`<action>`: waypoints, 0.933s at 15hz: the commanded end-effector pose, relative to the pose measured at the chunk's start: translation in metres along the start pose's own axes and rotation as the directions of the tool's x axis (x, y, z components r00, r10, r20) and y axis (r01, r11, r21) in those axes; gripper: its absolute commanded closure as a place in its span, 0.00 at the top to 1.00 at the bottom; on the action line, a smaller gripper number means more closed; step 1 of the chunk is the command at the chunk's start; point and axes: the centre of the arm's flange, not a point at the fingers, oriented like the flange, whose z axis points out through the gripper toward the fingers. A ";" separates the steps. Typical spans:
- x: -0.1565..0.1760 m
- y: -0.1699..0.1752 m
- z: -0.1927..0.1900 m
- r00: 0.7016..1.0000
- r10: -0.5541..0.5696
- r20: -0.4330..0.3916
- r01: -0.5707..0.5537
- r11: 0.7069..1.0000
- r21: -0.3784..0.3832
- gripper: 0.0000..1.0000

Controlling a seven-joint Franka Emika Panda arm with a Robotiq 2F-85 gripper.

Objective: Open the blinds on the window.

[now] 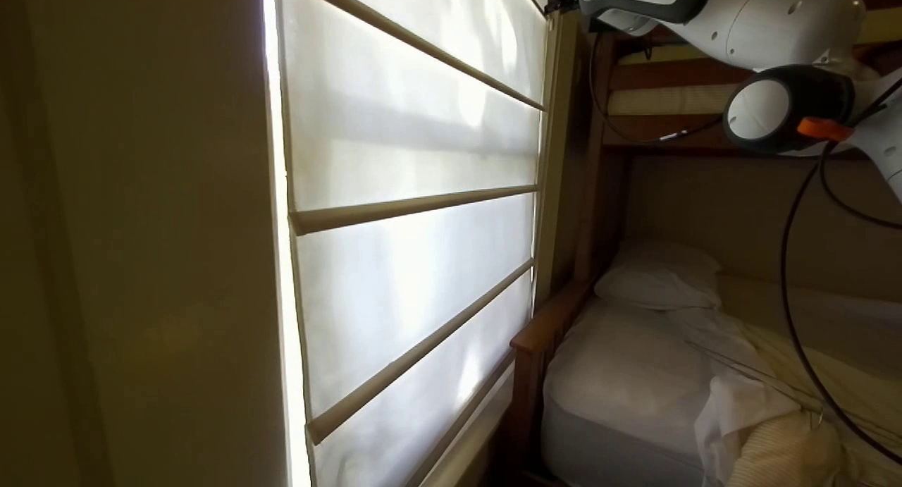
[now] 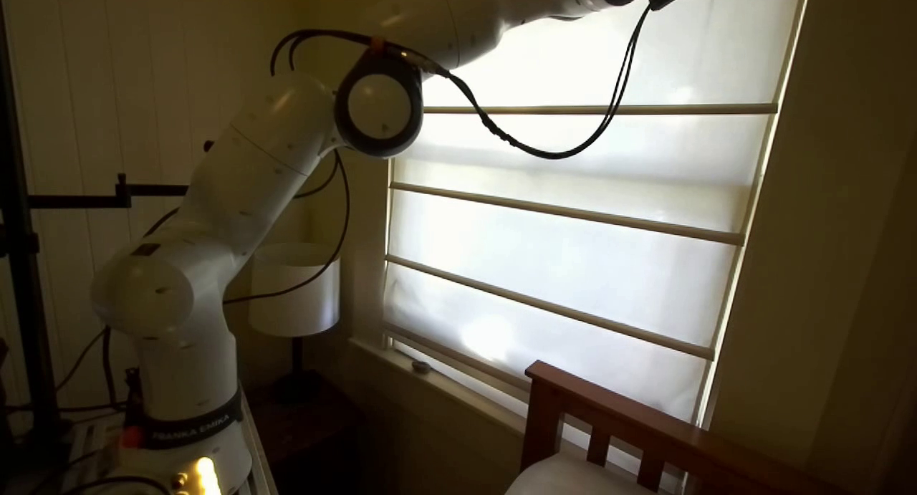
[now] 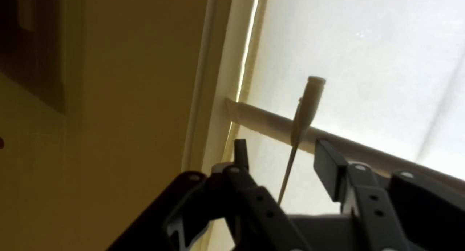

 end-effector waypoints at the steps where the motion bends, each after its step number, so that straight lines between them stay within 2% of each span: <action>1: 0.017 -0.004 -0.007 1.000 0.002 -0.025 -0.002 1.000 -0.018 0.21; 4: 0.021 -0.006 -0.026 1.000 0.021 0.003 -0.021 0.999 -0.033 0.02; 5: 0.023 -0.006 -0.032 1.000 0.019 0.006 -0.019 0.999 -0.042 0.00; 11: 0.019 0.002 -0.050 0.997 0.068 0.035 -0.065 0.993 -0.099 0.00; 14: 0.017 0.002 -0.052 0.994 0.084 0.071 -0.079 0.994 -0.074 0.00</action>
